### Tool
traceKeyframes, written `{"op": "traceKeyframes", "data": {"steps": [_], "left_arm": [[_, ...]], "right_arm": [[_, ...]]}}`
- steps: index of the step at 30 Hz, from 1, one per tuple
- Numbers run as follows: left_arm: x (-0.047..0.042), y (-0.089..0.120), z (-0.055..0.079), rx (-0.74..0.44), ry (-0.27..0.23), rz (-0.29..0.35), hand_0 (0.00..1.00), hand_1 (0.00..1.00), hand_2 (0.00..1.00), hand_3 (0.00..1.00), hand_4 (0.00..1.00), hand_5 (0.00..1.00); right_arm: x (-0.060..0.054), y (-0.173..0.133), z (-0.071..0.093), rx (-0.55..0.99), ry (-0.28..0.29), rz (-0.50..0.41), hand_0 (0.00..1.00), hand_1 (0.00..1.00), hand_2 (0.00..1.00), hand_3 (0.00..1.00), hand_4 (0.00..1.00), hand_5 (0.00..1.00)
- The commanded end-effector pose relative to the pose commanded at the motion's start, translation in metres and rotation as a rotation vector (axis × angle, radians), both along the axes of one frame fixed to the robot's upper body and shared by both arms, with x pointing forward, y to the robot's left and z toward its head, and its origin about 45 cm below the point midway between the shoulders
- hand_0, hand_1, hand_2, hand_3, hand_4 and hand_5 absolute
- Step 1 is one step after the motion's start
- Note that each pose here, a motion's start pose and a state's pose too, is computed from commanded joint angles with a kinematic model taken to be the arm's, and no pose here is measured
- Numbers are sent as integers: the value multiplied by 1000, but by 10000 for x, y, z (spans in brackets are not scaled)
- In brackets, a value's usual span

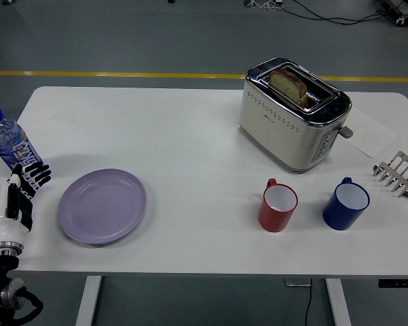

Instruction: Push plate across desktop

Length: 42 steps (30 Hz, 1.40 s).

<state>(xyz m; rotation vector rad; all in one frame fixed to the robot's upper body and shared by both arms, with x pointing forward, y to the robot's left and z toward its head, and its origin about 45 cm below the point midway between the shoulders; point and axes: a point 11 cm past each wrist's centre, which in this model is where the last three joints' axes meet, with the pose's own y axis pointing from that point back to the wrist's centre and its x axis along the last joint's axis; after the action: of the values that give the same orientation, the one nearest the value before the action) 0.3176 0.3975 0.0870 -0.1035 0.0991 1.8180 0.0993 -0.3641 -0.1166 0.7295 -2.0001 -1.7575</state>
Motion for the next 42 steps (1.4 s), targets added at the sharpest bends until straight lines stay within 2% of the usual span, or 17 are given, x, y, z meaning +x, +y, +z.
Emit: {"op": "traceKeyframes", "data": {"steps": [3, 9, 16, 25, 35, 42], "left_arm": [[-4, 0, -16, 2, 0, 5, 704, 711, 664, 575, 483, 998], [-70, 3, -111, -8, 24, 23, 703, 712, 661, 572, 464, 998], [-76, -70, -178, -25, 41, 22, 701, 712, 660, 569, 456, 998], [-40, -219, -226, -55, 48, 7, 702, 711, 660, 569, 446, 998], [74, -421, -219, -92, 34, -1, 696, 708, 657, 565, 436, 998], [88, -526, -243, -115, 36, -9, 692, 706, 655, 564, 412, 998]], "right_arm": [[2, 5, 0, 1, 1, 4, 702, 692, 758, 663, 471, 351], [4, 17, -2, 3, 7, 12, 701, 690, 757, 661, 469, 355], [12, 27, -2, 5, 10, 23, 701, 690, 757, 661, 469, 353], [13, 42, -4, 8, 12, 29, 700, 690, 757, 661, 467, 356], [0, 53, -9, 10, 17, 37, 700, 690, 757, 661, 468, 355], [-5, 65, -13, 11, 19, 44, 699, 688, 756, 660, 467, 355]]}}
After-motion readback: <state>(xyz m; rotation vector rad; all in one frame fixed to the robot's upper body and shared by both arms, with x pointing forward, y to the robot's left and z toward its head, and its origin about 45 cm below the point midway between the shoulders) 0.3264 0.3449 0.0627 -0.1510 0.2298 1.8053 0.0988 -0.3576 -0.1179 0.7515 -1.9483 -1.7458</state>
